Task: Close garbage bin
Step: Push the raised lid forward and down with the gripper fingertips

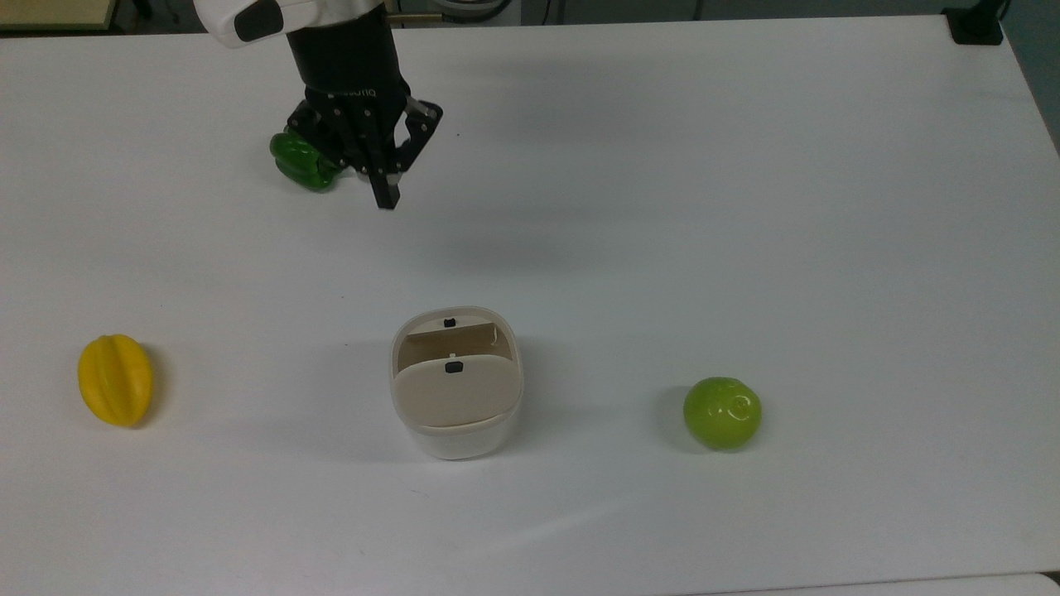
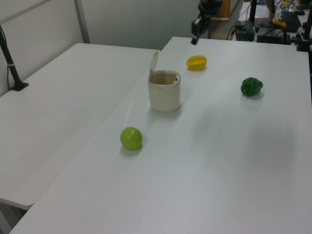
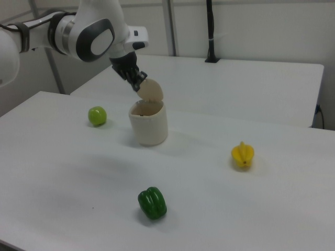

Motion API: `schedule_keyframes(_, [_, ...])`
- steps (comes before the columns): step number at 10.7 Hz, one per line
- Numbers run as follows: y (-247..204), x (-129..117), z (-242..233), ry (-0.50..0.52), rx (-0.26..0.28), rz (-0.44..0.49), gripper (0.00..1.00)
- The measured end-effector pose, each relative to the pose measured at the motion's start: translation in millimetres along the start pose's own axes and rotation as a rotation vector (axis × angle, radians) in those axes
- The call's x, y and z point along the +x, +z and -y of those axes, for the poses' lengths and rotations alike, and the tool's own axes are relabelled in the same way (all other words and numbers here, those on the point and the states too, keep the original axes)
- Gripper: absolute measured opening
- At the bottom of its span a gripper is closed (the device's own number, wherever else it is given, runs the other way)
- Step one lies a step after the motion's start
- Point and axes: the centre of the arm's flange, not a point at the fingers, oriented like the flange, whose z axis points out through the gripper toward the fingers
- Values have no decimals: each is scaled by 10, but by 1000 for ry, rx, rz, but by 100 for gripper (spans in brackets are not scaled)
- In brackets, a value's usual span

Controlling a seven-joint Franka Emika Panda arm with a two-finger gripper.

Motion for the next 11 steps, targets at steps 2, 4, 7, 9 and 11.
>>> schedule_keyframes(2, [93,123,222,-25,17,-137,1])
schedule_keyframes(4, [283,233,398,-44,30,-264,1])
schedule_keyframes(7, [557,300,644,-76,49,-425,1])
schedule_keyframes(9, [561,328,696,-106,35,-458,1])
schedule_keyframes(11, [541,343,715,-139,14,-482,1])
